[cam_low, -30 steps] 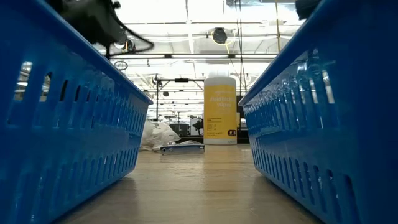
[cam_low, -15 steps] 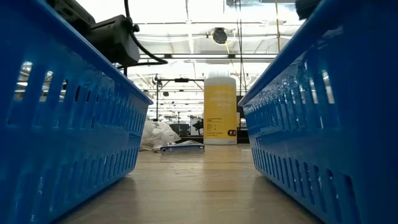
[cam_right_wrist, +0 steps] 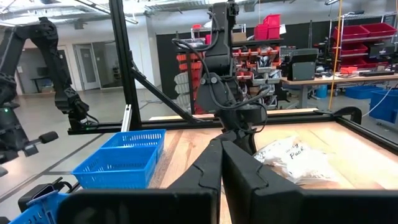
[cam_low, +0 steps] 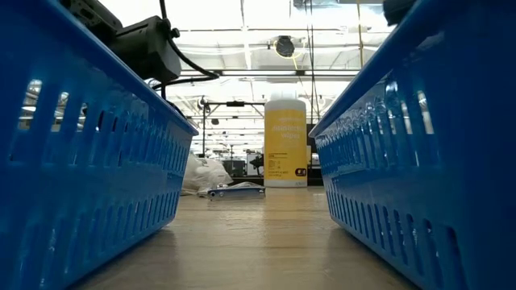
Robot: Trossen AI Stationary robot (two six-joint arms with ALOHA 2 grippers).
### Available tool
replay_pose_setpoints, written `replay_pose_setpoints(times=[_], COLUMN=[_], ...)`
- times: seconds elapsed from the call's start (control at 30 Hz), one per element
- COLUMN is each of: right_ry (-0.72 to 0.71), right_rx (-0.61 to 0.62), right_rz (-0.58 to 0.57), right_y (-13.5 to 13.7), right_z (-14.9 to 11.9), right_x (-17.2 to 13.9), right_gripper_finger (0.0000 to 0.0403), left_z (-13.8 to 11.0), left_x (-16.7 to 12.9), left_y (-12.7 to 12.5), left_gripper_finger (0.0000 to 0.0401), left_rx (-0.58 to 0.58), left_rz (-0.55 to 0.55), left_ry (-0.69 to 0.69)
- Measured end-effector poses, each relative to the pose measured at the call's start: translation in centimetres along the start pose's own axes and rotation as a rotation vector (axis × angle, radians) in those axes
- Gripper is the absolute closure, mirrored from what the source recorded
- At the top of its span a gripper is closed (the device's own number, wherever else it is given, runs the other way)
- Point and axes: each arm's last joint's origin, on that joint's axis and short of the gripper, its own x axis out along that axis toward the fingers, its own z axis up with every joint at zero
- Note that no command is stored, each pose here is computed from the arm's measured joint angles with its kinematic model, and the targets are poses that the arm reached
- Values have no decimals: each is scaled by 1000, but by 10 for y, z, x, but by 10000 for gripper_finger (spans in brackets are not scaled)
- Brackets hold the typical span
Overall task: Pick & Place Travel size toiletries
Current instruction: Put the silver nail cutter into the blue basket
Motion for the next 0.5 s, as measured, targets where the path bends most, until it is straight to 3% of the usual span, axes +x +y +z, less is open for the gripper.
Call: replay_pose_setpoints(times=[0.13,0.5], right_ry=[1,1], right_rx=[0,0], right_rz=[0,0], right_y=[0,0], right_z=[0,0], right_x=[0,0], right_gripper_finger=[399,399], left_z=[0,-14], left_x=[-18,-92], left_y=[4,-1], left_gripper_finger=[365,371], left_rx=[-3,30], left_rz=[-57,-400], left_ry=[1,-134])
